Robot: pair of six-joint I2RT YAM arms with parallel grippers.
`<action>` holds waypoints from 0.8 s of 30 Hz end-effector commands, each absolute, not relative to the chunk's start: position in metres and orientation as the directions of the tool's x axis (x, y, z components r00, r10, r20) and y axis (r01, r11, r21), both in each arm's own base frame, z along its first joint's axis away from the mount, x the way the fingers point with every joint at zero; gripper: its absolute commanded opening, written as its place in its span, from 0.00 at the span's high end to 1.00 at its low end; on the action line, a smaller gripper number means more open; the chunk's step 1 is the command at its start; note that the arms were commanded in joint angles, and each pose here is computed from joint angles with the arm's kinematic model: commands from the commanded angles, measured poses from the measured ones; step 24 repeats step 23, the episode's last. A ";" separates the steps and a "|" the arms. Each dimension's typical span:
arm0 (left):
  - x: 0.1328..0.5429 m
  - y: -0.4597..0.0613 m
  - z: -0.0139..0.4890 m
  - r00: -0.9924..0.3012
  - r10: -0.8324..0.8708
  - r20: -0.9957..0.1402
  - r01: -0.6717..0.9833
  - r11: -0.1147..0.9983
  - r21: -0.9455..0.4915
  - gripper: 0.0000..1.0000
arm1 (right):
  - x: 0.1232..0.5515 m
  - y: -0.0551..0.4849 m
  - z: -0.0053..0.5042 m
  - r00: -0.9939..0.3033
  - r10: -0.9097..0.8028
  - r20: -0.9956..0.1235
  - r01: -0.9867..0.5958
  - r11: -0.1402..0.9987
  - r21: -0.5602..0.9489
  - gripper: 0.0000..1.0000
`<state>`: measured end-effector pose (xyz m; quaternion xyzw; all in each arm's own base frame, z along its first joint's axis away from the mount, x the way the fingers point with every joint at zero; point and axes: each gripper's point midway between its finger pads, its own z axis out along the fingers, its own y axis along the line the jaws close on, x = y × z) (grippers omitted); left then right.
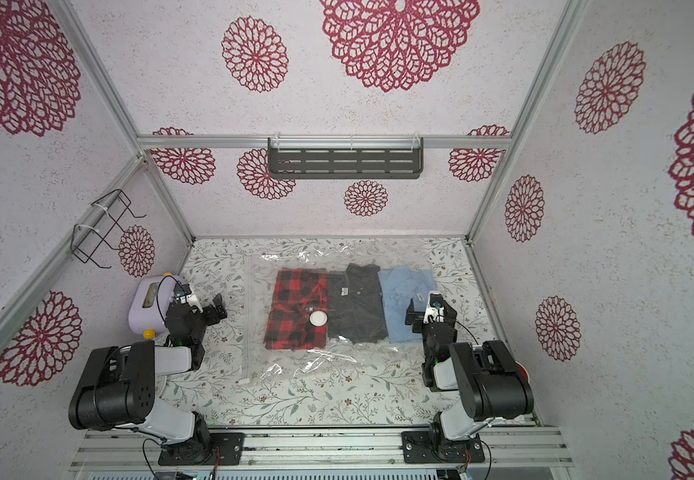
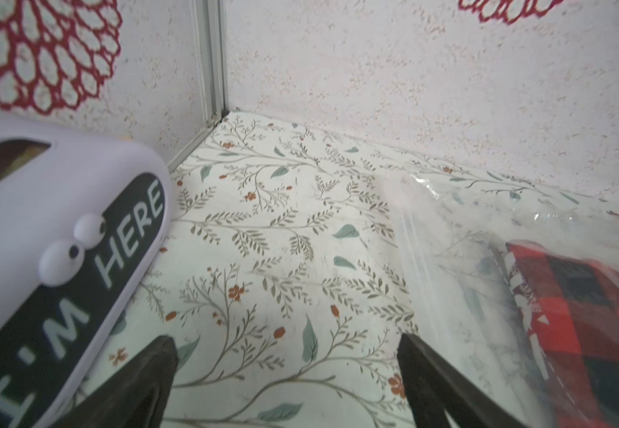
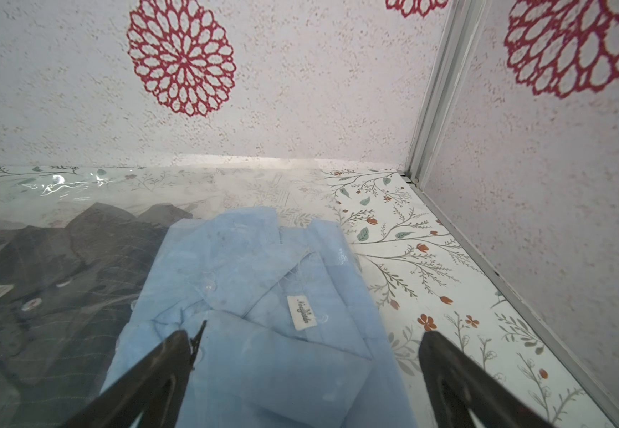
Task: Place the folded shirt into the vacuum bag
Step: Reset both arms
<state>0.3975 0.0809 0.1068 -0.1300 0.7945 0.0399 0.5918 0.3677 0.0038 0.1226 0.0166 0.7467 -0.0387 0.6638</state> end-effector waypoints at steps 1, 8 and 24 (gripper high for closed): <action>0.404 0.078 0.118 -0.244 -0.125 -0.962 -0.234 0.970 -0.066 0.03 | 0.373 0.002 0.131 -0.097 -0.017 -0.995 0.068 0.997 -0.024 0.01; 0.405 0.072 0.119 -0.246 -0.088 -0.965 -0.224 0.974 -0.032 0.03 | 0.372 0.002 0.131 -0.094 -0.017 -0.995 0.069 0.997 -0.024 0.01; 0.405 0.074 0.118 -0.248 -0.091 -0.964 -0.235 0.971 -0.031 0.03 | 0.372 0.002 0.131 -0.095 -0.018 -0.995 0.070 0.997 -0.025 0.01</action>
